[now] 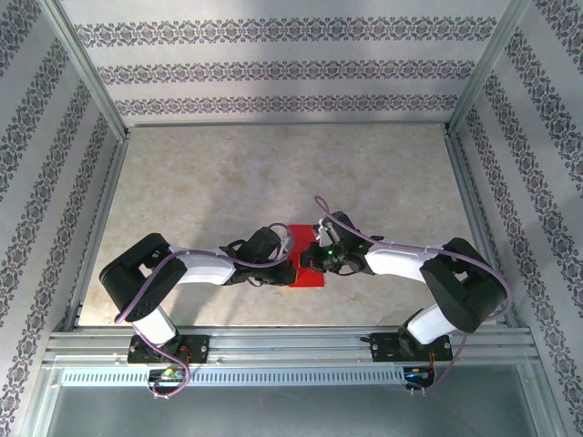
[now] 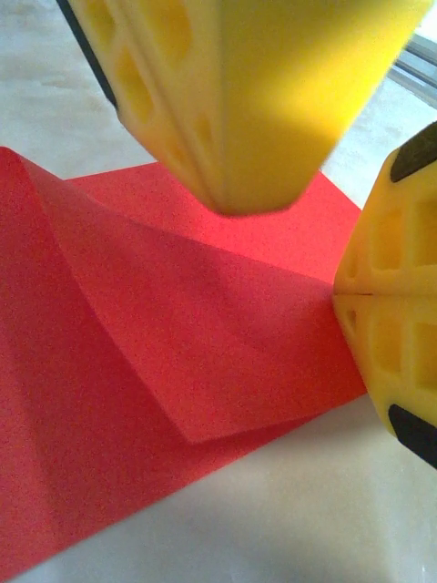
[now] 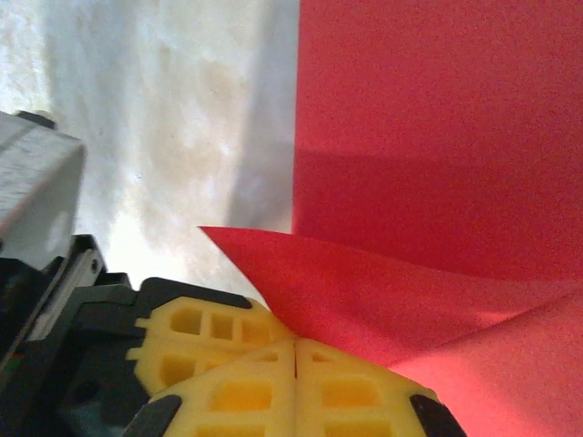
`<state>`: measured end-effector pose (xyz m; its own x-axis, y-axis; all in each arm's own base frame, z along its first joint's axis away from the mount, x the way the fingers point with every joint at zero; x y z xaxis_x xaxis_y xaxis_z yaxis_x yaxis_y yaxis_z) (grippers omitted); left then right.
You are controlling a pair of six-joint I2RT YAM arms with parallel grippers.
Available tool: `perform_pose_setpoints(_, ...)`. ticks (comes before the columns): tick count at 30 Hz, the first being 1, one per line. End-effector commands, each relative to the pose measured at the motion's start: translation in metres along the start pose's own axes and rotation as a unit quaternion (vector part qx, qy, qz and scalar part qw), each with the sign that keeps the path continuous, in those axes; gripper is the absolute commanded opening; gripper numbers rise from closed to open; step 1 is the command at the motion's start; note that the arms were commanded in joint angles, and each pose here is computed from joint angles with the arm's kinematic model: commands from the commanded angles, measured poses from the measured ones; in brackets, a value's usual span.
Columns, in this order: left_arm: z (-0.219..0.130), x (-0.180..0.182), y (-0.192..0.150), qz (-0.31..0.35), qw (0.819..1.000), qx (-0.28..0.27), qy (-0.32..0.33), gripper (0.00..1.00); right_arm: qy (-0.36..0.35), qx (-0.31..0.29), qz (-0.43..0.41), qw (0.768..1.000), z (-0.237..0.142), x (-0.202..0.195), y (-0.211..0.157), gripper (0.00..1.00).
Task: Fold a paper plane with a square sheet of paper (fold left side to right side)
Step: Fold the triangle a second time at the center of the table.
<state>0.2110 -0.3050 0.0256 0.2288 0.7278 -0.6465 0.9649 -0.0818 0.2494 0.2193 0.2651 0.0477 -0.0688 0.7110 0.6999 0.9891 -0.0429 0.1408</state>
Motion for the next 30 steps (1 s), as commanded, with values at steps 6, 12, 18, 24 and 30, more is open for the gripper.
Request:
perform_pose_setpoints(6,0.006,0.018,-0.013,-0.019,0.999,0.023,0.039,0.03,-0.033,0.002,0.005,0.999,0.013,-0.020,-0.004,0.00)
perform_pose_setpoints(12,0.006,0.020,-0.015,-0.026,0.998,0.026,0.043,0.03,-0.053,0.006,0.006,0.999,0.017,-0.033,-0.005,0.00)
perform_pose_setpoints(18,0.006,0.024,-0.017,-0.032,0.998,0.028,0.049,0.02,-0.063,0.005,0.008,0.998,0.015,-0.041,-0.003,0.00)
perform_pose_setpoints(24,0.006,0.027,-0.020,-0.038,0.997,0.030,0.053,0.02,-0.071,0.000,0.010,0.997,0.010,-0.048,0.002,0.00)
perform_pose_setpoints(30,0.006,0.026,-0.021,-0.038,0.998,0.031,0.050,0.02,-0.081,-0.008,0.012,0.997,0.004,-0.057,0.011,0.00)
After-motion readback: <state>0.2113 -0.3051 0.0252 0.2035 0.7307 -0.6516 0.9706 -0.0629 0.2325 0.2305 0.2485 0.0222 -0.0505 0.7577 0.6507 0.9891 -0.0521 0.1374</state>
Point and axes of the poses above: each hand's point on the last joint's axis, 136 mm out from that joint toward the fingers, its own z axis out along the fingers, its own x axis along the line the jaws close on, y = z × x, the point moved 1 cm from there along -z, back along the fingers, and after that the axes turned 2 degrees about -z, right-handed, at the moved point
